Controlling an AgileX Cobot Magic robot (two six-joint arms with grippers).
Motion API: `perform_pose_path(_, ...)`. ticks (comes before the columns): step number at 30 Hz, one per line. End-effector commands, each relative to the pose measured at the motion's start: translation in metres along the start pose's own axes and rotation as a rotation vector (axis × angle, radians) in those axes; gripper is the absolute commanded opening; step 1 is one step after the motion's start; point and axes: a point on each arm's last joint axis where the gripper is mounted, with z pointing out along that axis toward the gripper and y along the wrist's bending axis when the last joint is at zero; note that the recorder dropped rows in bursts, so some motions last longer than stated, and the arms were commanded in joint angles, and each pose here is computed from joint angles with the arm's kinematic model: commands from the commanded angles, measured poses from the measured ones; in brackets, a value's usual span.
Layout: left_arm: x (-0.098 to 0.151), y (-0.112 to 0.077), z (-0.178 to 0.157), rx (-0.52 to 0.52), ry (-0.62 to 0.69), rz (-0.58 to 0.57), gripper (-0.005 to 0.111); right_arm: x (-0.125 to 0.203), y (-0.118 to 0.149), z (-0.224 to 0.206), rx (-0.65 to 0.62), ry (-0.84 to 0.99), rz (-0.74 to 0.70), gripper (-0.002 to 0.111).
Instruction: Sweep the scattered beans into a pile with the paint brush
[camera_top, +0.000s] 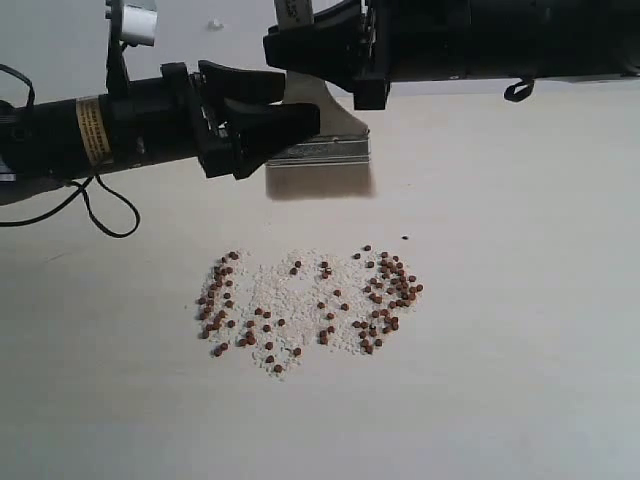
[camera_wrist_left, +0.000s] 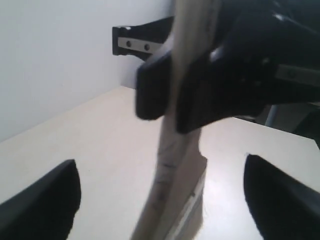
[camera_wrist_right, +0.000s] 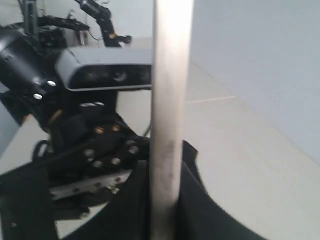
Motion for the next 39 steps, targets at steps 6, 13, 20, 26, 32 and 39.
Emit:
perform_pose_path(6,-0.006,0.026,-0.022,-0.133,-0.011,0.004,0.039,-0.026,-0.021,-0.024,0.465,0.15,-0.087,0.0)
perform_pose_path(13,-0.006,0.041,-0.045,-0.228,0.076,-0.028,0.0,-0.039,-0.027,-0.043,0.689,0.21,-0.114,0.0)
perform_pose_path(20,-0.026,0.027,-0.067,-0.739,0.232,0.076,0.0,-0.037,-0.027,-0.043,0.698,0.215,-0.1,0.0)
perform_pose_path(26,-0.044,-0.029,-0.113,-1.028,-0.115,0.273,0.0,-0.037,-0.027,-0.043,0.696,0.204,-0.076,0.0)
perform_pose_path(32,-0.022,-0.078,-0.165,-1.16,-0.287,0.271,0.0,-0.034,-0.023,-0.04,0.655,0.191,-0.051,0.0)
perform_pose_path(39,-0.008,-0.111,-0.184,-1.106,-0.247,0.243,0.0,-0.032,-0.02,-0.04,0.642,0.172,0.009,0.0)
